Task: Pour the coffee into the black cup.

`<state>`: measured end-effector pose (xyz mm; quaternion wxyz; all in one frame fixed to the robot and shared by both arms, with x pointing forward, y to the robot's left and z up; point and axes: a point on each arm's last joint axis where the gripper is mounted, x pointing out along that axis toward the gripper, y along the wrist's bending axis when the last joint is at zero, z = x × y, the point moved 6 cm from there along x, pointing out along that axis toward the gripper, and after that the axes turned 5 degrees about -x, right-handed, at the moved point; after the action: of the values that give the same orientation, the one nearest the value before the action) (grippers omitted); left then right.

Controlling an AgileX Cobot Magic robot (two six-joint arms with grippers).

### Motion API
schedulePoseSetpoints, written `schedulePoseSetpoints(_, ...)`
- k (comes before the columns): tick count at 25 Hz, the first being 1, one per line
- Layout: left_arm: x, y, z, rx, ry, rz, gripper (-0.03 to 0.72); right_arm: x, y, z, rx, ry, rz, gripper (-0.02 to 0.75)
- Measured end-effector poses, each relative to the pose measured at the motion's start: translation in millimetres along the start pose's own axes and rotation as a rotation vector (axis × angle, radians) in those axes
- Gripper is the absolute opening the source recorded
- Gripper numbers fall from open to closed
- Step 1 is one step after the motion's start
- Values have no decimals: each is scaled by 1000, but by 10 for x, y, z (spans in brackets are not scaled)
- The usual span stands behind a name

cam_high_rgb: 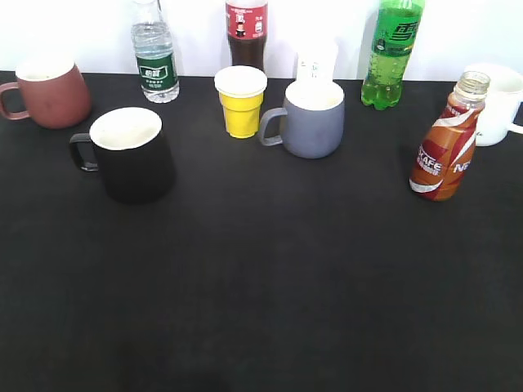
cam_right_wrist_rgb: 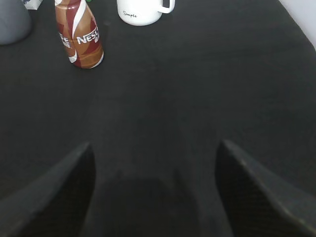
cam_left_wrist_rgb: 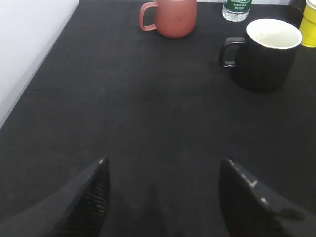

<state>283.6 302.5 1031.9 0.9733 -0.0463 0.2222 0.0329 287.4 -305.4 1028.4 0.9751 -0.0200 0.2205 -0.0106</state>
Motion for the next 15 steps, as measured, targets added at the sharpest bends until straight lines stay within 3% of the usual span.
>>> schedulePoseSetpoints(15, 0, -5, 6, -2, -4, -3, 503, 0, 0, 0, 0, 0, 0, 589)
